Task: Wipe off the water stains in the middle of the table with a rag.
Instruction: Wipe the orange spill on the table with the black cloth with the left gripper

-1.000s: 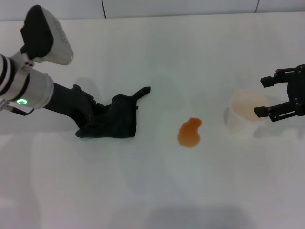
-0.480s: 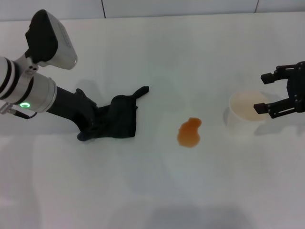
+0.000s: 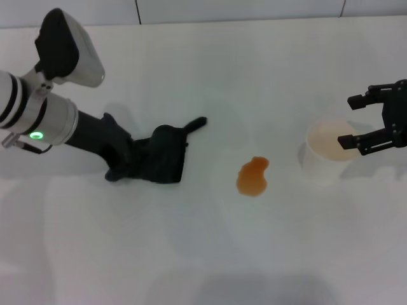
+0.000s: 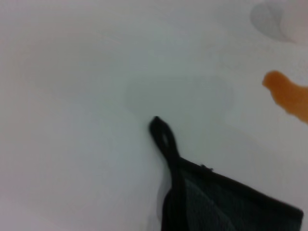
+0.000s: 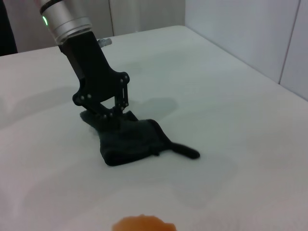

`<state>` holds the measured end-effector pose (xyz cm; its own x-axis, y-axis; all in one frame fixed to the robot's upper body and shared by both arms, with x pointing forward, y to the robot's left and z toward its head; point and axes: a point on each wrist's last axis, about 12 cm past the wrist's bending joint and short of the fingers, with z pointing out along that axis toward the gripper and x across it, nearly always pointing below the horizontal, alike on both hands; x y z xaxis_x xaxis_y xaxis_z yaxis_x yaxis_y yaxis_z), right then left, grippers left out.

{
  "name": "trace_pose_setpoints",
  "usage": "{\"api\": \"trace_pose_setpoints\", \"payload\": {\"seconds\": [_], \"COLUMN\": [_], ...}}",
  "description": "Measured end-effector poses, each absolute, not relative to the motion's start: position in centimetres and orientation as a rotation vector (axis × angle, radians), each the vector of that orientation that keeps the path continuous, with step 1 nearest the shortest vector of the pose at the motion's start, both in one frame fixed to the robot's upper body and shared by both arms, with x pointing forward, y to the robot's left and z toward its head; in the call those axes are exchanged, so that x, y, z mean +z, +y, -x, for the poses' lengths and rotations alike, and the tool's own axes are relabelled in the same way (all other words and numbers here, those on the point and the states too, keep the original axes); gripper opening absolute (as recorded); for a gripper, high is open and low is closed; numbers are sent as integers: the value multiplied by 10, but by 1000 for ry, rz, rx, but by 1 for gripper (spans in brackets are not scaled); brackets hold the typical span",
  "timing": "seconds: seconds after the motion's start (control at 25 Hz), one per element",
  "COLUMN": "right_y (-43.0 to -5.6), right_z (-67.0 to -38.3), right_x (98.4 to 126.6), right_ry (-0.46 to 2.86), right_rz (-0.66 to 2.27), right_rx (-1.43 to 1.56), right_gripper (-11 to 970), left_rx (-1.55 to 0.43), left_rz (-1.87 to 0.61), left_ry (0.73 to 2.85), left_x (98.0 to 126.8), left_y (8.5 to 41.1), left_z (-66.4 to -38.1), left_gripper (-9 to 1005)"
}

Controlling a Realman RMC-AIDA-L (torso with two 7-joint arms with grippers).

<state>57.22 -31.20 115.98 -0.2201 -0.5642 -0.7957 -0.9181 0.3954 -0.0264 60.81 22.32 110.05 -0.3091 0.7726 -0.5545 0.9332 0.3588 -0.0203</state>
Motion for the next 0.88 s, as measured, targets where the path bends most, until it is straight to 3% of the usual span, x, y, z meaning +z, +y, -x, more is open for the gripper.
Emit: {"api": "trace_pose_setpoints", "payload": {"seconds": [0.36, 0.6, 0.88], "right_y": [-309, -307, -304], "right_z": [-571, -571, -571], "right_x": [1158, 1156, 1155], "right_ry": [1899, 1900, 1881], "right_rz": [1265, 1267, 1282], "right_rx": [612, 616, 610], "right_gripper": [869, 870, 869], "left_rx": [-536, -529, -546], "left_rz": [-1390, -1324, -1323], "left_ry": [2102, 2108, 2075], "left_x": [1116, 1116, 1116], "left_y": [202, 164, 125], "left_z": [-621, -641, -646], "left_gripper": [80, 79, 77]}}
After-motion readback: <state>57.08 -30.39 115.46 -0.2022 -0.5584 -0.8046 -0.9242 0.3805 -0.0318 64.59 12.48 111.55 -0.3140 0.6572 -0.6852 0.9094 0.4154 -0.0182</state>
